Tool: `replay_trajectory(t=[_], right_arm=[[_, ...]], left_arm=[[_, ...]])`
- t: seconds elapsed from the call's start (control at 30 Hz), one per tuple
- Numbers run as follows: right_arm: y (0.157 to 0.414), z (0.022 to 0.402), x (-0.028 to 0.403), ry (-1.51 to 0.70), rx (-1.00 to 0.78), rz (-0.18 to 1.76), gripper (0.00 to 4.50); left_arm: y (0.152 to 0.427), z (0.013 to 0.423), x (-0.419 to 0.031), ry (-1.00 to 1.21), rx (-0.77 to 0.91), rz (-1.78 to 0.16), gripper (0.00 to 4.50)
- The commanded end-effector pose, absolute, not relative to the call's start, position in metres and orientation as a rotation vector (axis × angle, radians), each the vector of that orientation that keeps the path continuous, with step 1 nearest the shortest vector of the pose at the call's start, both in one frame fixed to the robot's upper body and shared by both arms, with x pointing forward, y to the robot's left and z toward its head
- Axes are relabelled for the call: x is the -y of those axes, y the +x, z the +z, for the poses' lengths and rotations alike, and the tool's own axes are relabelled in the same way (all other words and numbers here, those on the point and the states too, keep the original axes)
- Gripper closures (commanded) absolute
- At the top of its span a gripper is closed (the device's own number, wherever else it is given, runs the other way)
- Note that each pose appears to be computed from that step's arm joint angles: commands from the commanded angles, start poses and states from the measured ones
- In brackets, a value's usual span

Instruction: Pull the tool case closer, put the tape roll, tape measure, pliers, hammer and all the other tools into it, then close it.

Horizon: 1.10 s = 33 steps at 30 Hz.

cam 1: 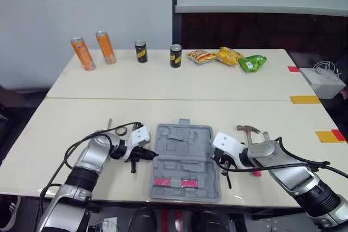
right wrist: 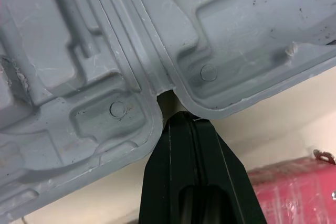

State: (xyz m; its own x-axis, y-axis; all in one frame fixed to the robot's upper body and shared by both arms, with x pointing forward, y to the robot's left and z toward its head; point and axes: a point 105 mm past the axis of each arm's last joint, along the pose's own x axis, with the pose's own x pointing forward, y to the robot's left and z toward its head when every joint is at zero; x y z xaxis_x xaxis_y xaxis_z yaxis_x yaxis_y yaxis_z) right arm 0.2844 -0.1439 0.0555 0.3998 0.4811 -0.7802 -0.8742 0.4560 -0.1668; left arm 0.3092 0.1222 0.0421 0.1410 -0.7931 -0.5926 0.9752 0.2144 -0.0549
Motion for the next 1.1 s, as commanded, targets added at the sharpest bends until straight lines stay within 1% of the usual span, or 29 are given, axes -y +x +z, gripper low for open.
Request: replay_trajectory(t=[0.03, 0.23, 0.57, 0.83, 1.1], right_arm=[[0.275, 0.061, 0.133, -0.643, -0.679, 1.011, 4.48], [0.269, 0.059, 0.134, -0.643, -0.685, 1.026, 4.48], [0.258, 0.054, 0.134, -0.637, -0.71, 1.056, 4.48], [0.253, 0.053, 0.135, -0.635, -0.724, 1.059, 4.48], [0.253, 0.052, 0.136, -0.633, -0.722, 1.048, 4.48]], left_arm=[[0.303, 0.055, -0.109, 0.384, -0.506, -1.354, 4.49], [0.29, 0.052, -0.107, 0.357, -0.519, -1.347, 4.49], [0.277, 0.044, -0.108, 0.341, -0.551, -1.34, 4.49], [0.271, 0.042, -0.109, 0.337, -0.566, -1.345, 4.49], [0.269, 0.039, -0.11, 0.336, -0.577, -1.345, 4.49]])
